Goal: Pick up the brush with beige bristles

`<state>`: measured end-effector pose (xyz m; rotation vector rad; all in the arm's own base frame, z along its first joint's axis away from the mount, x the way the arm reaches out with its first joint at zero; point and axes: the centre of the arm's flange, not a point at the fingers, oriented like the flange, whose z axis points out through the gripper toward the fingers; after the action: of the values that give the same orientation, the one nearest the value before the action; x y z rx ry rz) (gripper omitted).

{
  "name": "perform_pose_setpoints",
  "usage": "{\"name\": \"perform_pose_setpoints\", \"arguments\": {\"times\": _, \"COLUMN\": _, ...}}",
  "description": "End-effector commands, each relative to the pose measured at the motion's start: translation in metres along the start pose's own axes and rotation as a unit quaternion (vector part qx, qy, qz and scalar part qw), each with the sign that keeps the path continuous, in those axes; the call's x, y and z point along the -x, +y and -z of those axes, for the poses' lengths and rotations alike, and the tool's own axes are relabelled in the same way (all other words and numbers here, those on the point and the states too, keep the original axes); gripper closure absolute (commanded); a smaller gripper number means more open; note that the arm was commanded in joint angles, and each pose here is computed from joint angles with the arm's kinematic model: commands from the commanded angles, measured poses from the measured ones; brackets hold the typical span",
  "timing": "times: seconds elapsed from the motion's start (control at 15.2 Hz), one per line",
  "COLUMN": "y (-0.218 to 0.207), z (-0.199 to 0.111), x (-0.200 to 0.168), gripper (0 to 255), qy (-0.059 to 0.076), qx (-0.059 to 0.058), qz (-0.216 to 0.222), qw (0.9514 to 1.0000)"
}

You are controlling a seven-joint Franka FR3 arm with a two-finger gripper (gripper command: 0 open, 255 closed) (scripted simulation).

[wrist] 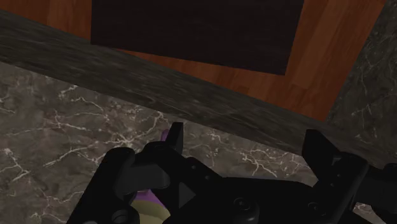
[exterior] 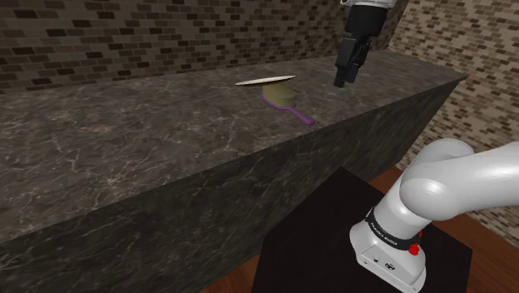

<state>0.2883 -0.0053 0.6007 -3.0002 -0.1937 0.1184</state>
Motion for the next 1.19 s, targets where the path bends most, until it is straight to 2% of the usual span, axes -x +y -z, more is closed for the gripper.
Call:
{"name": "perform_pose_setpoints", "arguments": {"times": 0.0, "y": 0.0, "z": 0.0, "x": 0.0, "gripper": 0, "qy": 0.0, "qx": 0.0, "qz": 0.0, "qw": 1.0}}
{"name": "perform_pose_setpoints", "arguments": {"times": 0.53, "y": 0.042, "z": -0.051, "x": -0.083, "gripper": 0, "qy": 0.0, "qx": -0.001, "qz": -0.061, "qw": 0.9981}}
{"name": "perform_pose_setpoints", "arguments": {"times": 1.12, "y": 0.1, "z": -0.108, "x": -0.169, "gripper": 0, "qy": 0.001, "qx": -0.003, "qz": -0.13, "qw": 0.9915}}
